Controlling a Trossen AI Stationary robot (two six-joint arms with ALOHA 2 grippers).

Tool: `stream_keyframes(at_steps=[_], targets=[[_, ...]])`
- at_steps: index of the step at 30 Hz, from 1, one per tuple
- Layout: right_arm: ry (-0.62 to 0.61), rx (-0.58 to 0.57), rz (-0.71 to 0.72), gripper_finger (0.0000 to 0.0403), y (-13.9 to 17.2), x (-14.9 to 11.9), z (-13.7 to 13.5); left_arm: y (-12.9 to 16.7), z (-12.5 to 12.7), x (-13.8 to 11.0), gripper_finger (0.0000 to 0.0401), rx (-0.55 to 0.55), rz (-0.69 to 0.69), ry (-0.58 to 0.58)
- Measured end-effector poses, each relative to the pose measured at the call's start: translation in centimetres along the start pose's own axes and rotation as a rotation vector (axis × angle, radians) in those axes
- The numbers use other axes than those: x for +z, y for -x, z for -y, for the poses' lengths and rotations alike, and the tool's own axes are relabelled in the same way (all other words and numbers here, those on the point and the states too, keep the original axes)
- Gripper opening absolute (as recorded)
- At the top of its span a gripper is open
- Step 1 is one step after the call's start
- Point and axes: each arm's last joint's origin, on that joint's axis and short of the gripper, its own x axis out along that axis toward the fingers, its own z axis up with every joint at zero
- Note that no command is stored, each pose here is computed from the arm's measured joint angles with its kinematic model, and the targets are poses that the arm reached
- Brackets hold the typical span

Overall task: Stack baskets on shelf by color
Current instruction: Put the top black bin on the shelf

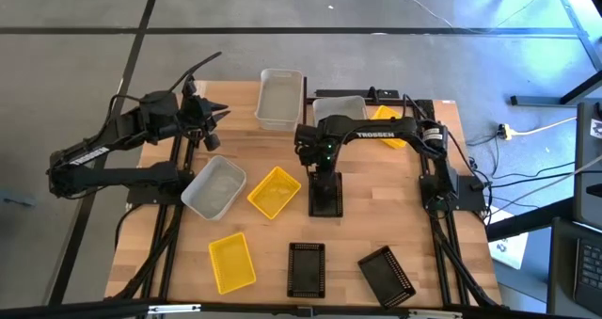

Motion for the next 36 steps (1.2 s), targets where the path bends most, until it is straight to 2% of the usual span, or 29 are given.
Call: stream_keyframes(at_steps=[16, 19, 21, 24, 30, 36], targets=[[-0.022, 0.004, -0.08, 0.0086, -4.0, 0.5, 0.7, 0.0, 0.0, 0.0, 0.0053, 0.0, 0.0, 0.0], [-0.062, 0.028, -0.078, 0.0074, -4.2, 0.5, 0.5, 0.0, 0.0, 0.0, 0.0053, 0.0, 0.0, 0.0], [-0.082, 0.035, -0.076, 0.0052, -4.2, 0.5, 0.4, 0.0, 0.0, 0.0, 0.0053, 0.0, 0.0, 0.0], [-0.083, 0.035, -0.075, 0.0011, -3.9, 0.5, 0.2, 0.0, 0.0, 0.0, 0.0053, 0.0, 0.0, -0.001], [-0.073, -0.007, -0.122, 0.0003, -2.3, 0.9, -0.6, 0.0, 0.0, 0.0, 0.0053, 0.0, 0.0, -0.001], [-0.075, -0.091, -0.161, 0.0002, 1.6, 1.9, -1.8, 0.0, 0.0, 0.0, 0.0053, 0.0, 0.0, 0.007]])
